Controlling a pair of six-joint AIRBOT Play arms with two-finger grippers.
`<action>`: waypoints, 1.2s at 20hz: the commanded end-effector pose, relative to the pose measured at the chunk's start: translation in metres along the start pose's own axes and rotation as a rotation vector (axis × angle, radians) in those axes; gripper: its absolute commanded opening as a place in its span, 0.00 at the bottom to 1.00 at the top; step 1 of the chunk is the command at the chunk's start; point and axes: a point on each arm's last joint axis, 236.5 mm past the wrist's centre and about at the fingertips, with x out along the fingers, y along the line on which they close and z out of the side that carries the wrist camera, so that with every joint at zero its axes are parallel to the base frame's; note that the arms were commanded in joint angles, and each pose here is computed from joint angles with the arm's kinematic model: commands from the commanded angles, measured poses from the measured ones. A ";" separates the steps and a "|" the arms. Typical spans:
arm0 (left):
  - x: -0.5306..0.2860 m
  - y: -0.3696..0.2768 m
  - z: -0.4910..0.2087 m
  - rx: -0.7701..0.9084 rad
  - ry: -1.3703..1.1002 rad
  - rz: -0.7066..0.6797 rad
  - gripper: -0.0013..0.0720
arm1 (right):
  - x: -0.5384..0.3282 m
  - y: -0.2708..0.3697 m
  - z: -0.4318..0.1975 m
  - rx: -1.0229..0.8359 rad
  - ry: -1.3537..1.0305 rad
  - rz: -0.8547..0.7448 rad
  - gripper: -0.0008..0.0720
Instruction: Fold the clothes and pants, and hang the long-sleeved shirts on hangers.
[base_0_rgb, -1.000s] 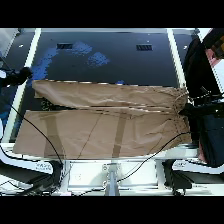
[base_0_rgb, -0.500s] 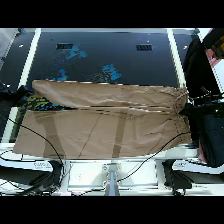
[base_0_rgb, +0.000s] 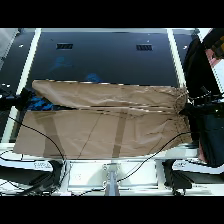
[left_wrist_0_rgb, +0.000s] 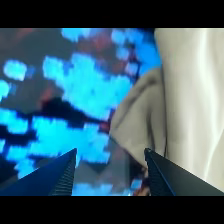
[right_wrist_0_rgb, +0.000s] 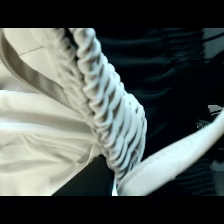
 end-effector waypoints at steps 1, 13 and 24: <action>0.017 -0.002 -0.001 -0.019 -0.018 -0.001 0.65 | 0.000 0.000 0.000 0.000 -0.001 0.000 0.07; 0.019 -0.028 0.012 -0.016 -0.101 -0.040 0.04 | 0.000 0.000 0.000 0.000 -0.001 0.000 0.07; -0.096 -0.053 0.040 0.155 -0.177 -0.004 0.03 | -0.011 0.001 0.009 0.056 -0.053 -0.022 0.07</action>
